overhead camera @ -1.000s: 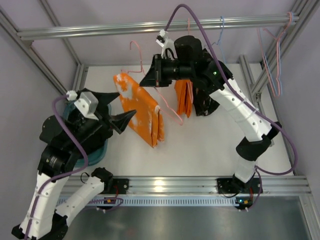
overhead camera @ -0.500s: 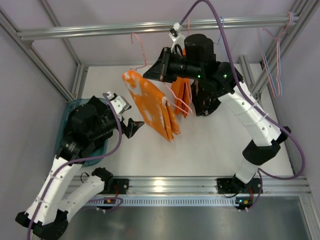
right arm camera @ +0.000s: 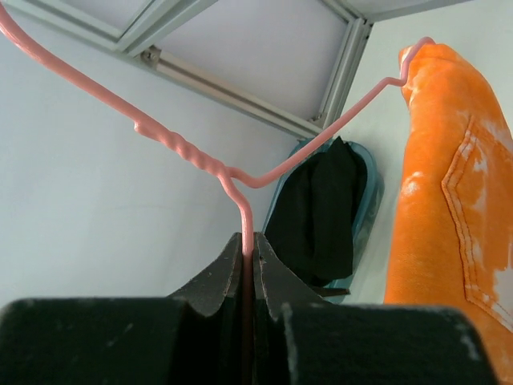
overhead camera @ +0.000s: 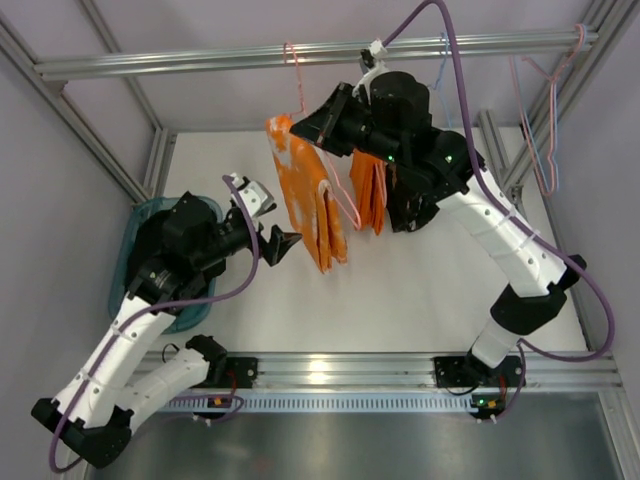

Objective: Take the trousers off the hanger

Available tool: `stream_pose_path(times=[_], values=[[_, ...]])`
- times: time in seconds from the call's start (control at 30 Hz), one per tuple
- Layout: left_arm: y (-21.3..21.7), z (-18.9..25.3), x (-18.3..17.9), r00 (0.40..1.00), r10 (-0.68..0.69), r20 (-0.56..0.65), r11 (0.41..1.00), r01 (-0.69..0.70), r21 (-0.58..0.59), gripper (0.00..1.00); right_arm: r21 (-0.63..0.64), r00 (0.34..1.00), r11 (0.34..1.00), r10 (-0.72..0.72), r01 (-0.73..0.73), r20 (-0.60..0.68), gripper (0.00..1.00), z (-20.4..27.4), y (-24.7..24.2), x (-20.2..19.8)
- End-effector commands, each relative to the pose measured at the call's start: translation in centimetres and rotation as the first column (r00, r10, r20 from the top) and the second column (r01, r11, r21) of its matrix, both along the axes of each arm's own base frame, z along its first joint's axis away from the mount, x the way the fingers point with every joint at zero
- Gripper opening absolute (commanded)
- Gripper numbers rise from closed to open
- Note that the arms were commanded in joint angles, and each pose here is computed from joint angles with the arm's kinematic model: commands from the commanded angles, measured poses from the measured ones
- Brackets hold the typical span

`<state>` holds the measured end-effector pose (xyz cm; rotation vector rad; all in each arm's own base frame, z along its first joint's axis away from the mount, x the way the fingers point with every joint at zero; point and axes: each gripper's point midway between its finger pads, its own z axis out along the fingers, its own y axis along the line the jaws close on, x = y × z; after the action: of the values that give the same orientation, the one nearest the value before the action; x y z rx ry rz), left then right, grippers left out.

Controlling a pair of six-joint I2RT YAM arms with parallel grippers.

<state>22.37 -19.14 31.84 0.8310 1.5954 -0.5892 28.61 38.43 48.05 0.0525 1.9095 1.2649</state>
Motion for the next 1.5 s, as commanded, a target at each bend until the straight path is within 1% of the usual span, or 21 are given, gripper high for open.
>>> stream_pose_path(times=[0.0,0.13,0.23,0.37,0.43,0.5,0.57,0.6,0.73,0.8,0.9,0.97,1.0,1.13,1.17,1.27,1.3,1.33,1.37,1.4,1.47], values=[[-1.9,2.1,0.8,0.997,0.011,0.082,0.999,-0.006,-0.054,0.89,0.258,0.983,0.964,-0.108,0.067,0.149,0.0,9.6,-1.4,-0.8],[-3.8,1.4,0.9,0.997,0.004,0.078,0.999,-0.001,-0.037,0.88,0.273,0.981,0.956,-0.145,0.105,0.132,0.0,9.7,-1.4,-0.6],[-3.4,1.3,2.5,0.992,0.1,0.074,0.994,-0.097,-0.047,0.87,0.285,0.979,0.952,-0.156,0.112,0.134,0.0,10.1,-1.4,-0.9],[-2.1,1.4,4.6,0.969,0.231,0.085,0.972,-0.227,-0.055,0.81,0.282,0.967,0.947,-0.202,0.153,0.155,0.0,10.5,-1.9,-0.9],[-2.0,1.1,4.9,0.966,0.244,0.086,0.969,-0.241,-0.044,0.79,0.281,0.964,0.946,-0.212,0.161,0.16,0.0,10.6,-2.0,-1.0],[-2.3,0.9,4.9,0.969,0.235,0.071,0.972,-0.232,-0.049,0.79,0.28,0.96,0.944,-0.227,0.176,0.161,0.0,10.7,-2.2,-0.9],[-3.1,1.0,4.3,0.98,0.19,0.056,0.98,-0.187,-0.065,0.81,0.275,0.953,0.941,-0.25,0.198,0.169,0.0,10.7,-2.3,-1.0],[-3.9,1.2,3.5,0.99,0.135,0.049,0.988,-0.131,-0.079,0.83,0.274,0.952,0.94,-0.254,0.203,0.169,0.0,10.7,-2.3,-1.0],[-5.3,0.6,2.2,0.997,0.061,0.04,0.996,-0.058,-0.069,0.85,0.273,0.946,0.936,-0.276,0.223,0.171,0.0,10.7,-2.5,-0.7],[-5.6,-0.1,2.4,0.998,0.059,0.034,0.997,-0.058,-0.052,0.85,0.276,0.944,0.934,-0.282,0.228,0.171,0.0,10.7,-2.5,-0.6],[-5.0,-1.3,4.0,0.989,0.148,0.027,0.989,-0.148,-0.01,0.83,0.289,0.95,0.934,-0.263,0.208,0.166,0.0,11.0,-2.4,-1.0],[-4.4,-1.4,5.3,0.974,0.222,0.043,0.975,-0.222,-0.003,0.79,0.293,0.953,0.935,-0.255,0.199,0.165,0.0,11.1,-2.3,-1.2],[-4.4,-2.0,5.8,0.971,0.233,0.048,0.972,-0.235,0.02,0.76,0.298,0.953,0.934,-0.255,0.198,0.165,0.0,11.3,-2.6,-1.3],[-3.9,-2.2,6.7,0.957,0.282,0.071,0.958,-0.285,0.029,0.63,0.294,0.952,0.936,-0.251,0.192,0.176,0.0,11.3,-2.8,-1.7],[-3.6,-2.4,6.9,0.951,0.299,0.072,0.953,-0.302,0.033,0.55,0.295,0.951,0.936,-0.25,0.19,0.181,0.0,11.5,-3.1,-1.8],[-3.1,-2.2,6.8,0.946,0.313,0.079,0.948,-0.317,0.031,0.41,0.285,0.941,0.935,-0.272,0.21,0.2,0.0,11.5,-3.6,-1.6],[-2.7,-2.0,6.6,0.944,0.319,0.086,0.946,-0.322,0.024,0.3,0.285,0.937,0.934,-0.281,0.217,0.207,0.0,11.6,-3.9,-1.7],[-2.6,-2.0,6.4,0.943,0.32,0.087,0.946,-0.324,0.025,0.22,0.278,0.934,0.935,-0.285,0.222,0.215,0.0,11.5,-4.0,-1.6],[-2.2,-1.7,6.2,0.941,0.326,0.091,0.944,-0.329,0.02,0.16,0.277,0.931,0.934,-0.289,0.224,0.221,0.0,11.6,-4.2,-1.7],[-1.8,-1.6,6.1,0.937,0.338,0.094,0.94,-0.341,0.018,0.07,0.279,0.928,0.932,-0.296,0.229,0.228,0.0,11.7,-4.5,-1.6],[-1.4,-1.0,5.8,0.936,0.337,0.1,0.941,-0.339,0.007,0.04,0.265,0.921,0.934,-0.306,0.241,0.241,0.0,11.3,-4.9,-1.6]])
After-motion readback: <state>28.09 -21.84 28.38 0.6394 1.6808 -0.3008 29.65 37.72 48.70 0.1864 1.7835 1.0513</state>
